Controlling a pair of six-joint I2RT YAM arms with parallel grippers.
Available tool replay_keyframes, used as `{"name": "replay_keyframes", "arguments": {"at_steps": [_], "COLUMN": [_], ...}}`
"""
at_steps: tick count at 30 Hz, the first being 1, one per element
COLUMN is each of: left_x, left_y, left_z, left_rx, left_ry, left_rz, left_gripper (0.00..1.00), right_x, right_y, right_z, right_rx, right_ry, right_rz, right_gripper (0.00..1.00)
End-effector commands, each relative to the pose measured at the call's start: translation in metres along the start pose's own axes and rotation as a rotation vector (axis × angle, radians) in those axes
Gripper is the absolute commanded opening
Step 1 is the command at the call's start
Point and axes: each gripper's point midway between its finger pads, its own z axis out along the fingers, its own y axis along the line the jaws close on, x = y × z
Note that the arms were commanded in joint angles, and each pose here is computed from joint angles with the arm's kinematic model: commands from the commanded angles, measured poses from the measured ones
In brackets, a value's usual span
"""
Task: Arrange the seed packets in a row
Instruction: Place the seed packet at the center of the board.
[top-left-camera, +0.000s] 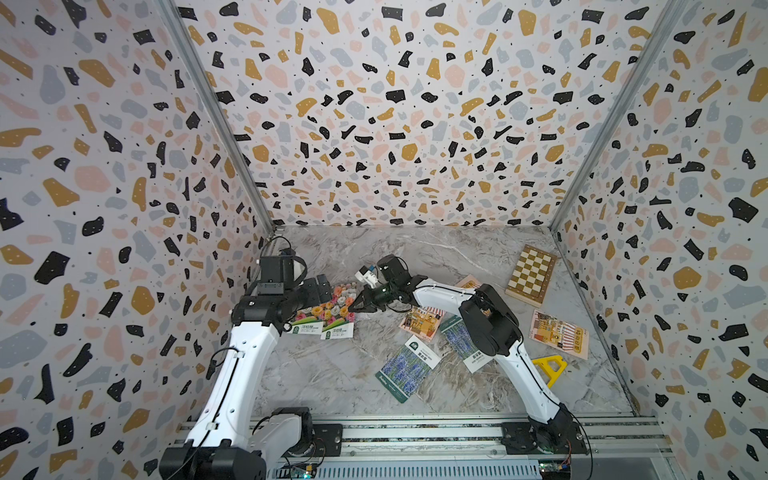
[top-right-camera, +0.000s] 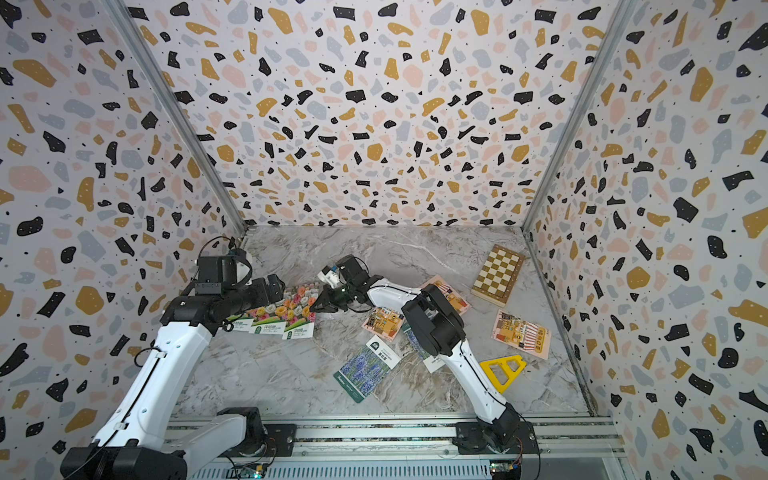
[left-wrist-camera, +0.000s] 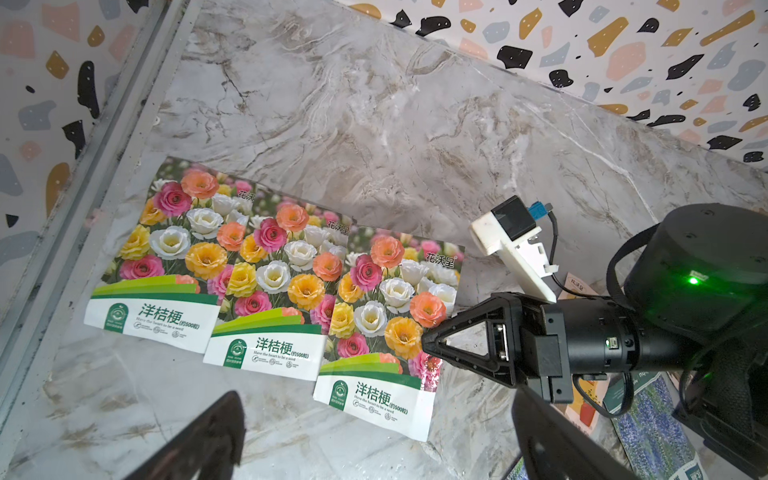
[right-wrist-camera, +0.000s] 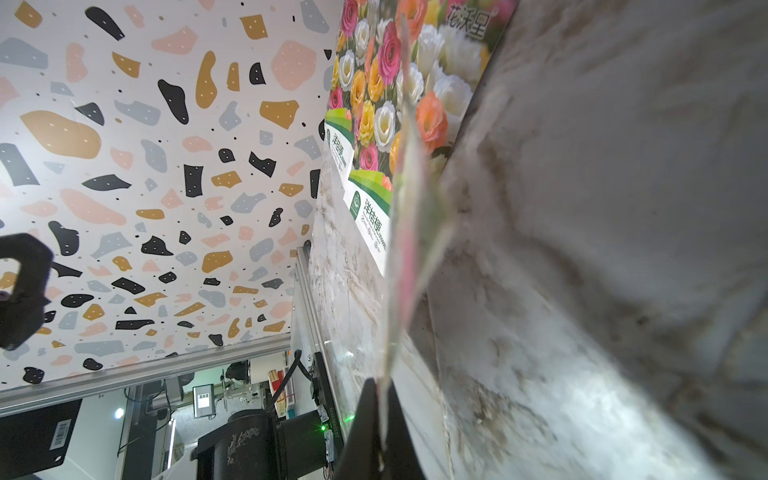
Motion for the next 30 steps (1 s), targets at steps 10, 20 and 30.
{"name": "replay_keyframes", "arguments": {"at_steps": [10, 20, 30], "left_x": [0.002, 0.004, 0.005], "left_y": [0.000, 0.000, 0.001], "left_z": [0.007, 0.007, 0.007], "left_rx": [0.013, 0.015, 0.012], "left_ry": [0.008, 0.012, 0.017], "left_rz": [0.014, 0.016, 0.021], "left_gripper": [0.99, 0.99, 0.99], "right_x": [-0.022, -0.029, -0.034], "right_y": [0.005, 0.006, -0.004], "right_z": [-0.012, -0.008, -0.008], "right_rx": [-0.045, -0.071, -0.021], "right_ry": [-0.019, -0.019, -0.030], "right_rz": [0.038, 0.056, 0.078], "right_gripper": [0.09, 0.13, 0.49]}}
